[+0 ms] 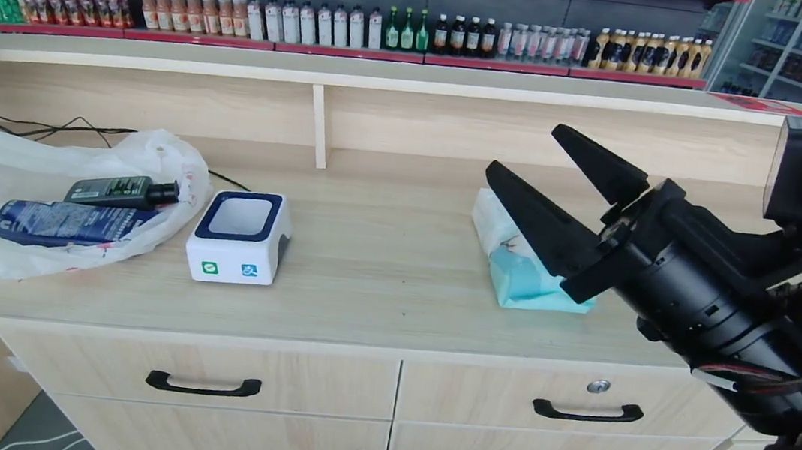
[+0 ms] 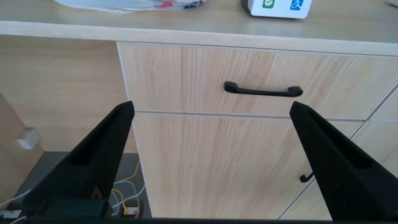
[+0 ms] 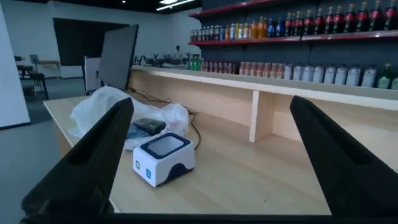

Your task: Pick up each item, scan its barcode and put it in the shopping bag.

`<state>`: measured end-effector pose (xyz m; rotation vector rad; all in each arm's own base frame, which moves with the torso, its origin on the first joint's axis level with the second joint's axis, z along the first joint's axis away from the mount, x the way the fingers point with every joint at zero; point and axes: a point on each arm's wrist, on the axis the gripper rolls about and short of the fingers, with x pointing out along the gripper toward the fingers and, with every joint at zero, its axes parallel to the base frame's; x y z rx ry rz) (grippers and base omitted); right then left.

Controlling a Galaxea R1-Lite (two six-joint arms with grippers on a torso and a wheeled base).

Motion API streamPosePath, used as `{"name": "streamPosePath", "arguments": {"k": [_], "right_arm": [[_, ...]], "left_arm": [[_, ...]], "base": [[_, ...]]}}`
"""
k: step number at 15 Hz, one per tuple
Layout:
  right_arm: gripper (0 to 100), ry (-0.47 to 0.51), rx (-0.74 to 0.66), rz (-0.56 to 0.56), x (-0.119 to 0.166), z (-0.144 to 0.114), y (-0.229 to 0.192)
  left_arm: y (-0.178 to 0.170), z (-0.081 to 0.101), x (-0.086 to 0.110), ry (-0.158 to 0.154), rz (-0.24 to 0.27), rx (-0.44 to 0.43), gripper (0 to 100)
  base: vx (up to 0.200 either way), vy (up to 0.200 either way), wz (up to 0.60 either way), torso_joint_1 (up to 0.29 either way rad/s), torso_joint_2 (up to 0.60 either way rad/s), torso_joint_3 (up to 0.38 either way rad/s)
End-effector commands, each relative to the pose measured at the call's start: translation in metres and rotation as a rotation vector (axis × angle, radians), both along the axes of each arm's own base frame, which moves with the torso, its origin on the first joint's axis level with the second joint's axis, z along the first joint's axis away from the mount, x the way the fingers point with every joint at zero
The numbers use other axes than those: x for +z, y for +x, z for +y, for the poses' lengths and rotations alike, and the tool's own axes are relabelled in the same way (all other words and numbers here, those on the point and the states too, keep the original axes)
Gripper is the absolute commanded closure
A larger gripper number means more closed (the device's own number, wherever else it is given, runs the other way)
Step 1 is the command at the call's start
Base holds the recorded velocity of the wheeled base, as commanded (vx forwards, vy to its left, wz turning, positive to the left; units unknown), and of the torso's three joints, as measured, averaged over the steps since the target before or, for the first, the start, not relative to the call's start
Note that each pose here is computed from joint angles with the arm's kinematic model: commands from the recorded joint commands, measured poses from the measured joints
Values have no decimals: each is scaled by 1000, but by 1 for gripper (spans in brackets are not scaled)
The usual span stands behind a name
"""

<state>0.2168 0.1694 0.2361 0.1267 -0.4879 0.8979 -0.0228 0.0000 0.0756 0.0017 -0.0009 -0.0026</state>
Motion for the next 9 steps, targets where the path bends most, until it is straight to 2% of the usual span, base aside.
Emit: {"name": "streamPosePath", "arguments": {"k": [1, 6, 8, 9], "right_arm": [[0, -53, 14, 55, 12, -7, 7], [0, -130, 25, 245, 47, -3, 9], [0, -151, -87, 310, 33, 6, 30], [0, -138, -125, 312, 36, 13, 41]], "left_arm": [[0, 0, 0, 0, -1, -1, 0], [0, 0, 0, 0, -1, -1, 0], [0, 0, 0, 0, -1, -1, 0], [0, 0, 0, 0, -1, -1, 0]], "base": [[0, 0, 0, 0, 0, 0], [0, 0, 0, 0, 0, 0], [0, 0, 0, 0, 0, 0], [0, 0, 0, 0, 0, 0]]}}
